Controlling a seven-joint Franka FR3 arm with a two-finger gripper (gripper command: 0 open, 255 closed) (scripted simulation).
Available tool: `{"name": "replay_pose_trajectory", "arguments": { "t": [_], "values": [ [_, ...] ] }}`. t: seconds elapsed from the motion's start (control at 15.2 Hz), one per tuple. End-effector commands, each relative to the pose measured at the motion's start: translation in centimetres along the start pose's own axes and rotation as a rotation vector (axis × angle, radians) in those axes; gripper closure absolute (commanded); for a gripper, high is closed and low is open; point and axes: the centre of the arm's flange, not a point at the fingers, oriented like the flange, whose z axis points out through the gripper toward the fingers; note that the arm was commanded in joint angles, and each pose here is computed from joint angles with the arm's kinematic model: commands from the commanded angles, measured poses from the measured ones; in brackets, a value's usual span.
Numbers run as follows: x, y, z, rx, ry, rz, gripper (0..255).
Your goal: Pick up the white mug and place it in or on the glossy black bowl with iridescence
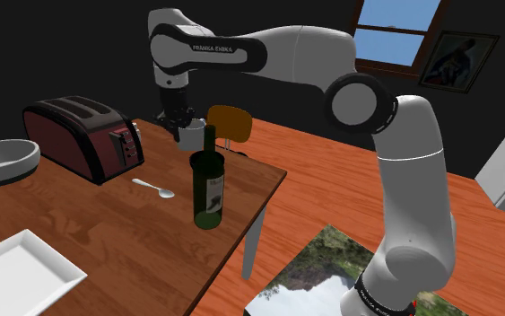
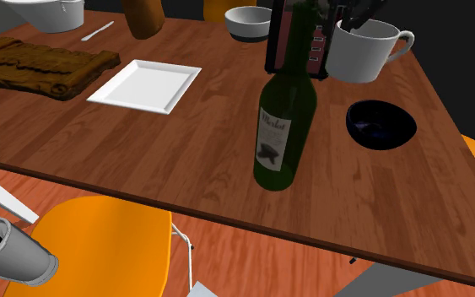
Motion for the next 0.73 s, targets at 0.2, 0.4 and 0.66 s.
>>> {"name": "replay_pose_trajectory", "arguments": {
  "t": [0.2,0.4,0.66],
  "values": [
    [2.0,6.3,-0.1,0.000,0.001,-0.001,255],
    [3.2,10.0,-0.1,0.000,0.001,-0.001,255],
    [4.5,13.9,0.5,0.000,0.001,-0.001,255]
  ]
}}
